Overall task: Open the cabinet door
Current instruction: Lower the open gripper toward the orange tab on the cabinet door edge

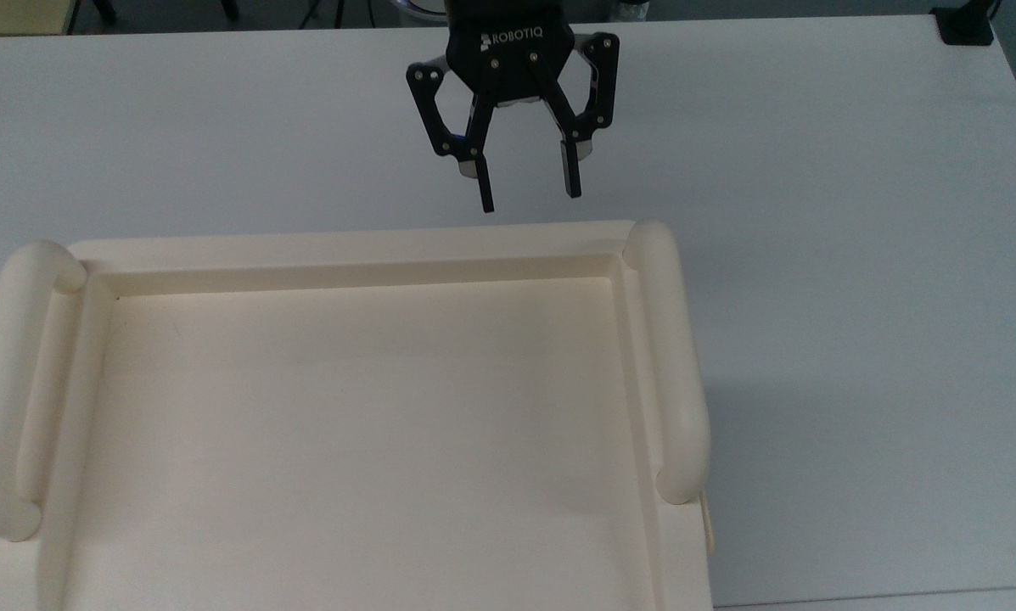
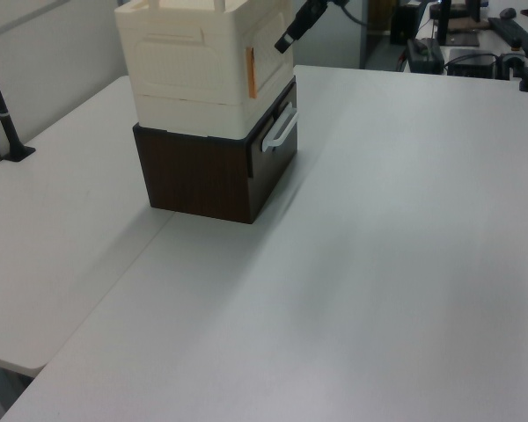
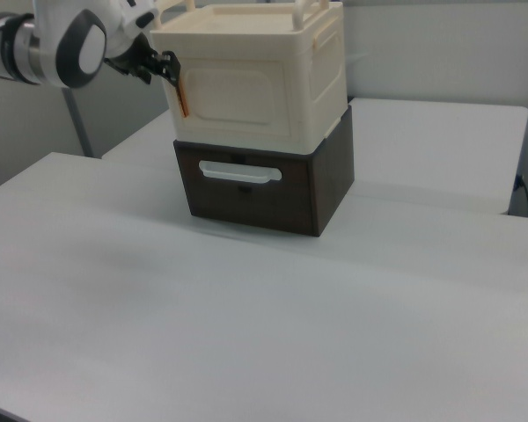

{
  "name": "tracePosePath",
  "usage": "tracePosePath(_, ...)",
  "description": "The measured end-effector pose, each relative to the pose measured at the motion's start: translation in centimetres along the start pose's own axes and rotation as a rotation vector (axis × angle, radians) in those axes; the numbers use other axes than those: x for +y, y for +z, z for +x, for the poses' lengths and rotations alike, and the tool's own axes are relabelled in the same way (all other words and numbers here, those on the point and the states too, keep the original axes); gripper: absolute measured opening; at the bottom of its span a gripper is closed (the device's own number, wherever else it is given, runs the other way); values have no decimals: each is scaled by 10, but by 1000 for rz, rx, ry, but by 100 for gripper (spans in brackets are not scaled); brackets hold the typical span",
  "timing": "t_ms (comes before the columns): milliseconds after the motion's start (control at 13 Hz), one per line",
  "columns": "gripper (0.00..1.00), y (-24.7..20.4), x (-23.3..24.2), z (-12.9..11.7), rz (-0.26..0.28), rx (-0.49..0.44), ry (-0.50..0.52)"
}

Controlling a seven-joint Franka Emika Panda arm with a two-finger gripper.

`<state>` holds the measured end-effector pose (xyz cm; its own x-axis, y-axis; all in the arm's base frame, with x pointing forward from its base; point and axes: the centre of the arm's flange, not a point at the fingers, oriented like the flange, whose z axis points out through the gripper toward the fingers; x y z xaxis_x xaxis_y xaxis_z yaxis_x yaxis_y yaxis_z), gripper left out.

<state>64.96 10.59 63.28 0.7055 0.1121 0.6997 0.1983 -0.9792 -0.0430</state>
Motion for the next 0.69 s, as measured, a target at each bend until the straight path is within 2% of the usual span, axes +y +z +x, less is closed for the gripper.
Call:
tracePosePath(77,54,10,-1,0,8,31,12)
tracePosePath(230,47,16,-1,2,18,84,37)
tracePosePath(461,43,23,-3,3,20,122,45)
tracePosePath(691,43,31,-10,3,25,147,39)
